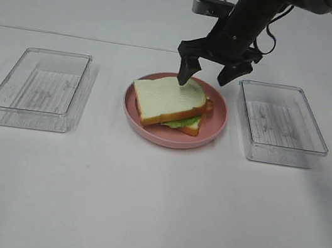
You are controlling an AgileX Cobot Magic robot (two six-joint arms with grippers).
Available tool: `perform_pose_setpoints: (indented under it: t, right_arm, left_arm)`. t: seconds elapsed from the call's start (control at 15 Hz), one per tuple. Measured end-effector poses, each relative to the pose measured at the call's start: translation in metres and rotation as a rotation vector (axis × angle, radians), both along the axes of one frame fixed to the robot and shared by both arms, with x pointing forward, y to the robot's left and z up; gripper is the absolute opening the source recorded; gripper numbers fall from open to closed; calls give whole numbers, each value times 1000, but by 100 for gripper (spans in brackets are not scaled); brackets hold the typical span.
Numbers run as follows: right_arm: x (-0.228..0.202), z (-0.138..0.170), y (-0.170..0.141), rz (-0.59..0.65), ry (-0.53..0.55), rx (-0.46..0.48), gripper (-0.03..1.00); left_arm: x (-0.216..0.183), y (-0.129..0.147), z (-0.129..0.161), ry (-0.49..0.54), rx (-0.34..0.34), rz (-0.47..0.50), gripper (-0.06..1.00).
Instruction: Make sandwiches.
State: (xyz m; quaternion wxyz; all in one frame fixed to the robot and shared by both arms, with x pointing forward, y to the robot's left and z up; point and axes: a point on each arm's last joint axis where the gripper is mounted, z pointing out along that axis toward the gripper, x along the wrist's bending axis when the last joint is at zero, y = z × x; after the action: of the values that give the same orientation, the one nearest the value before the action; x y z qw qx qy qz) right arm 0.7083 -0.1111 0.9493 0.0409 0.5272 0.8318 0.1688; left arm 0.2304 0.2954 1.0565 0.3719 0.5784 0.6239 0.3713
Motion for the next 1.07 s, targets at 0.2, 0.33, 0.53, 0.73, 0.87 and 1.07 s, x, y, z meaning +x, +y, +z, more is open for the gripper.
perform_pose_setpoints:
  t: [0.2,0.33,0.53,0.73,0.87,1.07]
  right_arm:
    - [-7,40,-13,8,-72,-103,89]
    - [-22,78,-26,-6,-67,-178,89]
    - [-34,121,-38,-78,-160,-206,89]
    - [-64,171,-50,-129,-239,-163,89]
    - [-106,193,-66,-138,-247,-169,89]
    - [-164,189,-89,-176,-184,-186,89]
  left_arm:
    - [0,0,0,0,0,0,90]
    - [0,0,0,0,0,0,90]
    - [0,0,0,0,0,0,90]
    - [0,0,0,0,0,0,90]
    - [0,0,0,0,0,0,90]
    - [0,0,0,0,0,0,90]
